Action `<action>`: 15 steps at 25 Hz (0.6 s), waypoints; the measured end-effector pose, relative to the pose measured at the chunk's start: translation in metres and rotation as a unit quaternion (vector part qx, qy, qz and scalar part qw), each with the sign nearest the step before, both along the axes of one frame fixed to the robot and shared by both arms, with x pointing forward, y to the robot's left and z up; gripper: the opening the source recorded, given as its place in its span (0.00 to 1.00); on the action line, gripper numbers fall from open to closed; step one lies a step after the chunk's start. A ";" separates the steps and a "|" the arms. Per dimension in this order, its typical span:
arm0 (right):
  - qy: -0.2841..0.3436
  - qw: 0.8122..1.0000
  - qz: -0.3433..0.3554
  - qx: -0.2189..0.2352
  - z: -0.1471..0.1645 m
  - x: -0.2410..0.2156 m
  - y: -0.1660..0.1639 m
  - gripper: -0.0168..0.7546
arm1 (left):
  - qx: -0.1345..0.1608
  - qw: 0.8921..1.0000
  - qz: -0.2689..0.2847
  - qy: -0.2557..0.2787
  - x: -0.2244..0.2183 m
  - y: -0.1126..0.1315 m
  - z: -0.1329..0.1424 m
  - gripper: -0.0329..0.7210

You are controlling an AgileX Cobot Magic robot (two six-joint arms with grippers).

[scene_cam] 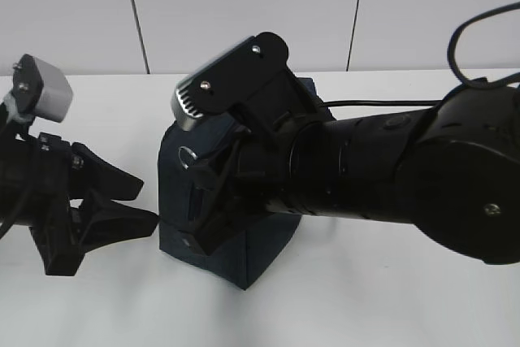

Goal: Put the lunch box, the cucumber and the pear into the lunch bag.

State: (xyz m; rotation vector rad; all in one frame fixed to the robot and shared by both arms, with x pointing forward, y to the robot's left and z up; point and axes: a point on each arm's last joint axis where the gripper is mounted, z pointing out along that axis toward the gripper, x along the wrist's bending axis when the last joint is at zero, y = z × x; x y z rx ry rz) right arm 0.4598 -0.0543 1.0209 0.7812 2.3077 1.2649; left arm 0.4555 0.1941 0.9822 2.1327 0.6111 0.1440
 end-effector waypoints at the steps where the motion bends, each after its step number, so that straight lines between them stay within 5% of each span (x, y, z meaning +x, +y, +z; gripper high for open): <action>1: 0.000 1.000 0.000 0.000 0.000 0.000 0.000 0.02 | 0.001 1.000 0.002 0.005 0.002 -0.001 -0.004 0.55; 15: -0.001 1.000 0.000 0.002 0.001 0.000 0.000 0.02 | -0.029 0.998 0.040 0.029 0.020 -0.007 -0.027 0.55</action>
